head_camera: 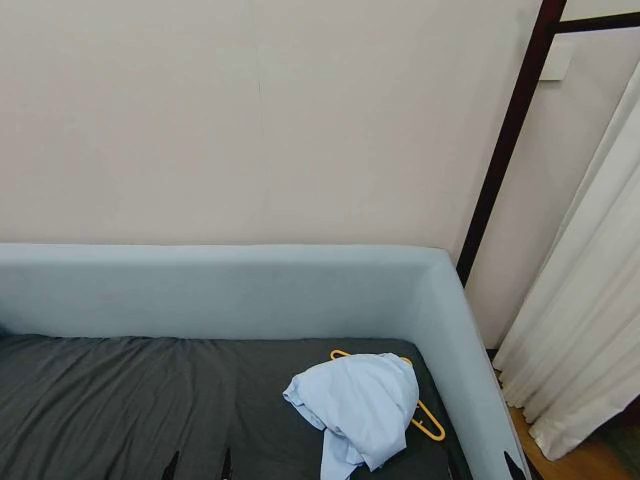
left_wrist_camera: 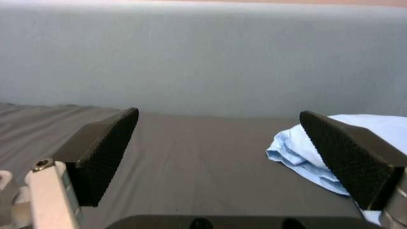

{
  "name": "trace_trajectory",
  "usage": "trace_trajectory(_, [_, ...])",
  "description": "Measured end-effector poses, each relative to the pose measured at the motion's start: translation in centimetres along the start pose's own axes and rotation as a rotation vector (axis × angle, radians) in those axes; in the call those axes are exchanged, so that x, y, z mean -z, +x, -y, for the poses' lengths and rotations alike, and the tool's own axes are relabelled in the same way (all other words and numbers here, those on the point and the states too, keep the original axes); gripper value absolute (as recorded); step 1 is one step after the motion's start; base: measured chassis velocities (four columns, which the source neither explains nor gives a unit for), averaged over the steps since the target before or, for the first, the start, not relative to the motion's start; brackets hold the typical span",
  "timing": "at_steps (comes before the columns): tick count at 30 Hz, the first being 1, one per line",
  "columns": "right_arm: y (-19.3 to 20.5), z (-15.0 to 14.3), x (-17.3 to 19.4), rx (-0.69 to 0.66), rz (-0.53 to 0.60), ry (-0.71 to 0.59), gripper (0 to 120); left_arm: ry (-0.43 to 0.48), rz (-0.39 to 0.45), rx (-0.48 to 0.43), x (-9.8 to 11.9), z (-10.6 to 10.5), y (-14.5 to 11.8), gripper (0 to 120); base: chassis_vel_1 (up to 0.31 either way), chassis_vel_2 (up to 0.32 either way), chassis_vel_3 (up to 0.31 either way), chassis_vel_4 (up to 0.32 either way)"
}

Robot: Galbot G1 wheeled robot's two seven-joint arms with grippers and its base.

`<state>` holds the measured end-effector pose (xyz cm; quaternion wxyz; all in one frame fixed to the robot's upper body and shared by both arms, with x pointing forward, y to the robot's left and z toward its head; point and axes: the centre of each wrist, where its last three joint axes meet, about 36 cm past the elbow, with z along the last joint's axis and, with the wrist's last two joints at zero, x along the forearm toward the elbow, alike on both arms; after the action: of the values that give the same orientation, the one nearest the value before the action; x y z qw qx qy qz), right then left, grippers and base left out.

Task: Pick up the clothes from the sofa and hang them on the clothes hanger.

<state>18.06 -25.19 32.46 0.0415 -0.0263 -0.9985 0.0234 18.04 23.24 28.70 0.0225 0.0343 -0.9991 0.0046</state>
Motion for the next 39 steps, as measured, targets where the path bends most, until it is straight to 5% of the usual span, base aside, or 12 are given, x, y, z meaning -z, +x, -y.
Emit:
trace_trajectory(24, [-0.7,0.4,0.6,0.016,-0.029,-0.010,100,0.011,-0.005,0.005,-0.4,0.5,-0.1,100,0.000,0.000,0.000,0.000])
trace_trajectory(39, [-7.8,3.0,4.2,0.197,-0.171,0.017,100,0.009,-0.055,-0.048,-2.5,1.7,0.8,99,0.000,0.000,0.000,0.000])
